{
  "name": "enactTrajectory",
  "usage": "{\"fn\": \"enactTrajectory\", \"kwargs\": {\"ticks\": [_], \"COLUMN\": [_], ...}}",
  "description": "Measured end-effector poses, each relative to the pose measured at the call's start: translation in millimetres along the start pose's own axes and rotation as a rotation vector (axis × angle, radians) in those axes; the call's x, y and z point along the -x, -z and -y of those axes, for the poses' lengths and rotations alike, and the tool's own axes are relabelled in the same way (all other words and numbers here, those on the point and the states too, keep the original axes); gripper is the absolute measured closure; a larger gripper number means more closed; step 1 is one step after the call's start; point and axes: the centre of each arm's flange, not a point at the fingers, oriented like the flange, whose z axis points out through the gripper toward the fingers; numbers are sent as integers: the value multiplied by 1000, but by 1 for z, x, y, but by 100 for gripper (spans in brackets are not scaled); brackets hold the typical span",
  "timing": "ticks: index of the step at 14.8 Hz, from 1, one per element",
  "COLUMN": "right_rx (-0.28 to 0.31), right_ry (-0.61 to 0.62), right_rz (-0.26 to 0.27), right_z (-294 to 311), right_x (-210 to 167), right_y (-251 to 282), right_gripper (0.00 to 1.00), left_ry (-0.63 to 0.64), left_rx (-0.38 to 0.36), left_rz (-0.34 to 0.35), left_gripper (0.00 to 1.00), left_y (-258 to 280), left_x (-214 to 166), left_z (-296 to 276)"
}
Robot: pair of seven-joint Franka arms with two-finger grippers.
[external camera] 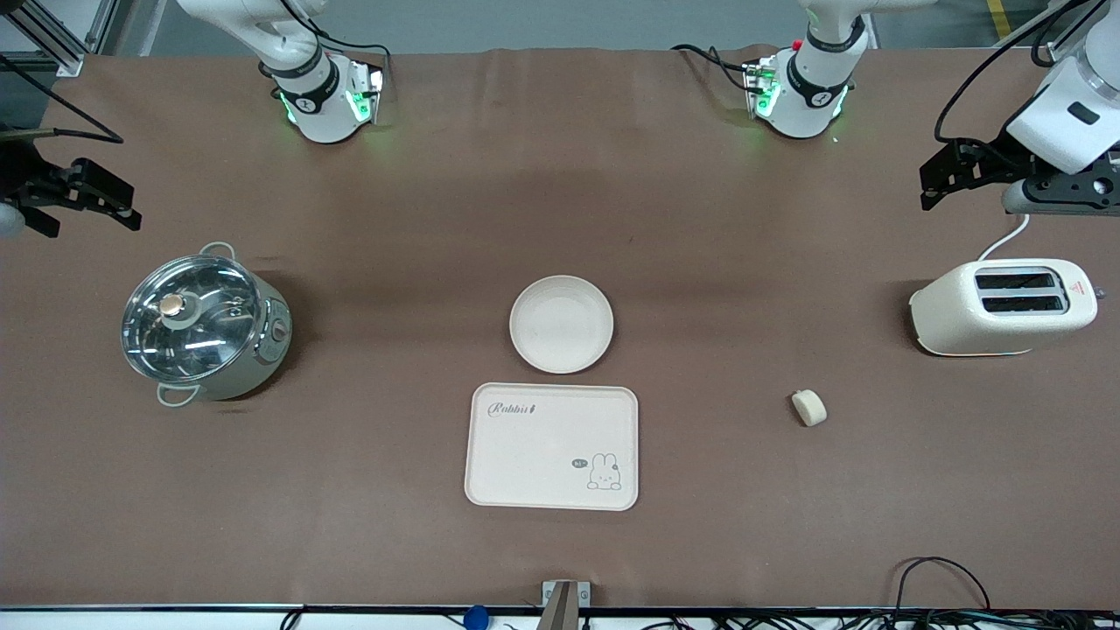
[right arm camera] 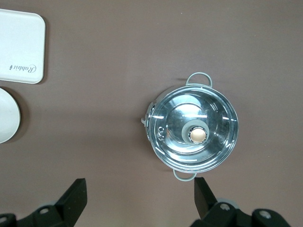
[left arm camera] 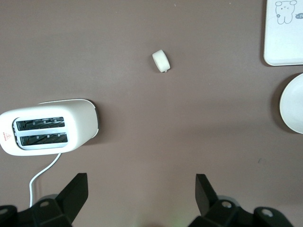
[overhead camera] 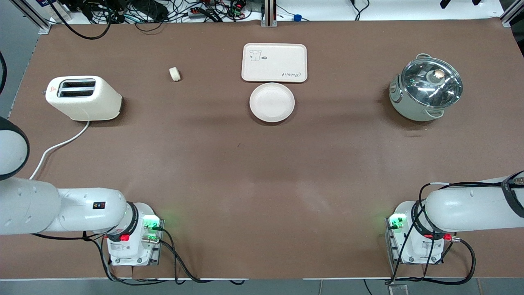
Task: Place bun in plate and plate on tray
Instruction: 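Grasp the cream bun with the left gripper while the right gripper reaches the plate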
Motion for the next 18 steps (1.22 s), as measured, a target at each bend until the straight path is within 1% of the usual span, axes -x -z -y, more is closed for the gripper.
{"fn": "enactTrajectory", "kwargs": {"ticks": [4,6,9,10,11,12,14,15,18], "right_rx": [-1,-2,-3,-4,-8,-26,-107,-136,-204], "right_ry": [-70,-87,-83,-79,-72,-66,-89,-110,-158], "right_rz": [17,19,13,1,-15,-24,-11,-4,18], "right_z": [-21,-30,-25,-22,-17,-10,11,20,56], "right_x": [4,5,4,2,-1,-6,-21,-33,-69], "right_y": [-3,-4,-4,-3,-3,-7,-29,-45,-101], "right_gripper": [0,0,0,0,0,0,0,0,0], "left_ry": [1,1,3,10,22,43,109,148,315], "left_rx": [1,5,16,20,25,29,37,40,51], "left_rz": [-7,6,83,105,111,105,87,81,67], "left_gripper": [0,0,0,0,0,0,0,0,0], "left_y": [3,-5,-51,-73,-95,-117,-162,-183,-249], "left_x": [-2,-11,-40,-52,-65,-77,-96,-103,-123], "left_z": [0,1,4,8,13,18,24,24,23]}}
